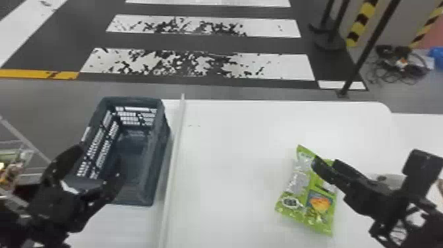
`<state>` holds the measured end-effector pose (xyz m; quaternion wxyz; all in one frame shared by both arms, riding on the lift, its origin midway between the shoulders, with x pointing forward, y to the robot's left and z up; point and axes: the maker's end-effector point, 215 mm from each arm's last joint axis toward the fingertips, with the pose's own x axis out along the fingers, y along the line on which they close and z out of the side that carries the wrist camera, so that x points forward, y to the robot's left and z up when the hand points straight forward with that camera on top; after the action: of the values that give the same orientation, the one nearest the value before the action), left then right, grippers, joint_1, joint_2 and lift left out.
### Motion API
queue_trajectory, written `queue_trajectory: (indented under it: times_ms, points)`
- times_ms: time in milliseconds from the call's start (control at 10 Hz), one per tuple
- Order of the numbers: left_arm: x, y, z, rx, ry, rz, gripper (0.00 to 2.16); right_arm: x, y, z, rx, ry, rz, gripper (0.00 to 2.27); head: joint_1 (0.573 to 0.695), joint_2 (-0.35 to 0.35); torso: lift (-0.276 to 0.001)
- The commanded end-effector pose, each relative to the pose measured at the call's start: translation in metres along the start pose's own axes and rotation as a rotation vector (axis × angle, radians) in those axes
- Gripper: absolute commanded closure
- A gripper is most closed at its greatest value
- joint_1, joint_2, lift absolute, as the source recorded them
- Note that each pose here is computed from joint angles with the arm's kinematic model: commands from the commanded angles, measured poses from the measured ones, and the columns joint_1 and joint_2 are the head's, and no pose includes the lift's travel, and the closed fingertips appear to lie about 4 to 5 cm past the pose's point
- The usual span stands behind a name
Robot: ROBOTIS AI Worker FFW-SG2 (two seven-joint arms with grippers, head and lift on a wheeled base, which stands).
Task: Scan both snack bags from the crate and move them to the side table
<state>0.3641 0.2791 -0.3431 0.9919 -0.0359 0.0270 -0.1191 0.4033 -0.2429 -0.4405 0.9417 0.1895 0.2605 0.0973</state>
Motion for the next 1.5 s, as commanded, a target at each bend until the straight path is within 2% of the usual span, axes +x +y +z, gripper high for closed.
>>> queue_trajectory:
  times_ms: [0,100,300,700,1000,1400]
  points:
    - [0.000,0.000,-0.001,0.001,0.002,0.001,0.08,0.005,0.020,-0.013,-0.002,0.025,0.041,1.79,0.695,0.049,-0.029]
    - [0.000,0.001,-0.002,0.001,0.003,0.001,0.08,0.009,0.033,-0.028,-0.015,0.053,0.065,2.25,0.695,0.075,-0.029]
    - [0.000,0.000,-0.004,-0.003,0.006,0.002,0.08,0.012,0.053,-0.044,-0.064,0.057,0.086,2.25,0.695,0.116,-0.029]
    - [-0.001,0.000,-0.011,-0.005,0.017,0.001,0.08,0.044,0.087,-0.112,-0.191,0.123,0.118,2.25,0.695,0.205,-0.029]
    - [-0.001,0.002,-0.008,-0.001,0.007,0.002,0.08,0.057,0.083,-0.129,-0.239,0.144,0.092,2.25,0.695,0.254,-0.029]
    - [0.000,0.002,-0.005,-0.002,-0.001,0.004,0.08,0.059,0.067,-0.158,-0.252,0.207,0.047,2.25,0.695,0.257,-0.029]
